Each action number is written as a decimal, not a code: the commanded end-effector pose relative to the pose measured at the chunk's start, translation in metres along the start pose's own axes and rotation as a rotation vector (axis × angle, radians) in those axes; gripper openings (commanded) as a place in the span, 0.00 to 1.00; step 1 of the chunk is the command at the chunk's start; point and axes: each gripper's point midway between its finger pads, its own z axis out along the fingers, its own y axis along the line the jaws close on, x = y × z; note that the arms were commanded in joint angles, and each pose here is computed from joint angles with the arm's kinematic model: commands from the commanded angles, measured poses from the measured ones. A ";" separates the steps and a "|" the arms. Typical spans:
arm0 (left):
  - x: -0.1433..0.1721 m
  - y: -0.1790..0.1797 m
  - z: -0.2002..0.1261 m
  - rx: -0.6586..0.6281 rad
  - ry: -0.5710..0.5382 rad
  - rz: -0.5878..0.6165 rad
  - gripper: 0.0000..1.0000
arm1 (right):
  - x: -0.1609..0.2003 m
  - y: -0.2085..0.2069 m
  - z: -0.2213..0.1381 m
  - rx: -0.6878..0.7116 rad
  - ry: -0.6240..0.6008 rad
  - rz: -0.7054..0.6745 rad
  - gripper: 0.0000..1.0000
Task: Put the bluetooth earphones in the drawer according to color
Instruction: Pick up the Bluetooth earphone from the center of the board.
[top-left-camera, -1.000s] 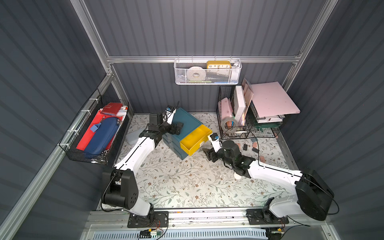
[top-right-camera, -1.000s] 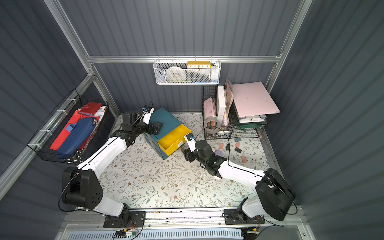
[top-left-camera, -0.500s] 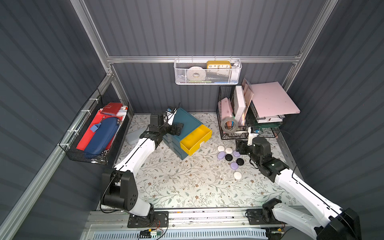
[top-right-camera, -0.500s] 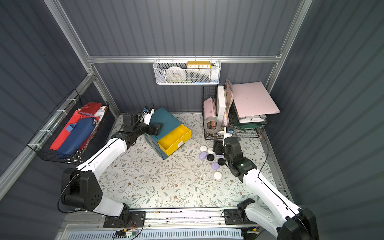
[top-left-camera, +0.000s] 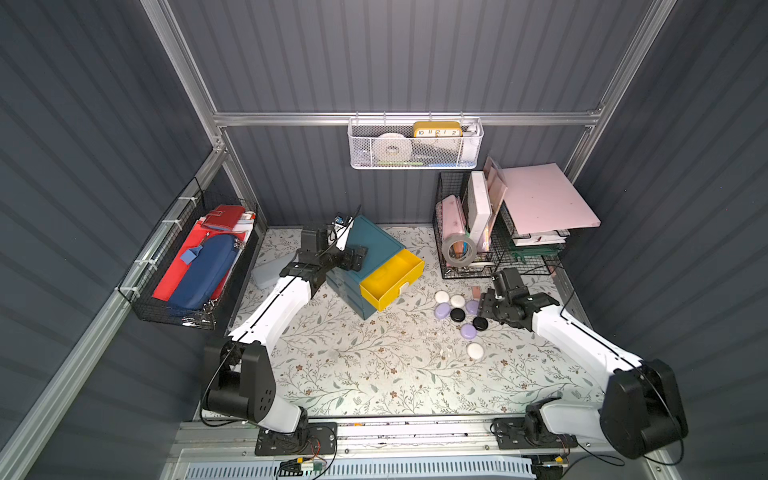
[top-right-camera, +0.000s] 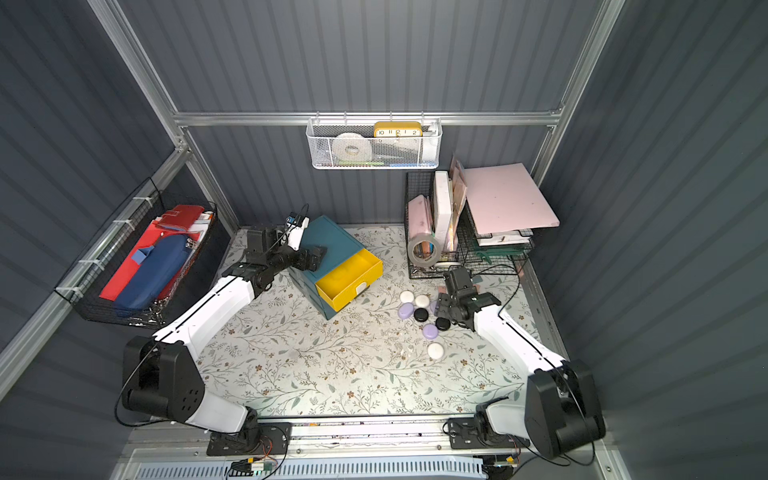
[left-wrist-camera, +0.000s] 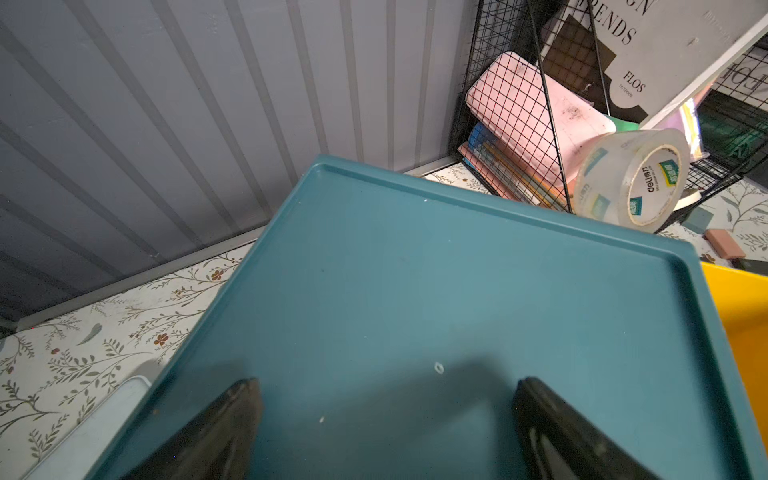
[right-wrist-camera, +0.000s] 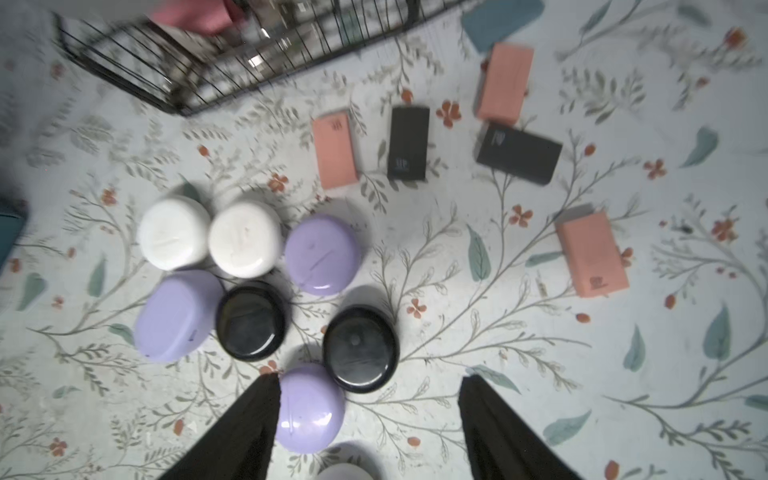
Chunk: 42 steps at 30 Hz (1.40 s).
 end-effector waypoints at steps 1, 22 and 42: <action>0.035 -0.008 0.003 0.019 0.128 -0.029 0.99 | 0.002 0.009 0.005 -0.044 0.081 0.033 0.71; 0.030 -0.015 0.001 0.061 0.122 -0.045 0.99 | 0.027 0.013 0.045 -0.031 0.237 0.038 0.70; 0.032 -0.015 0.003 0.056 0.133 -0.059 0.99 | 0.040 0.006 0.063 0.022 0.294 0.040 0.62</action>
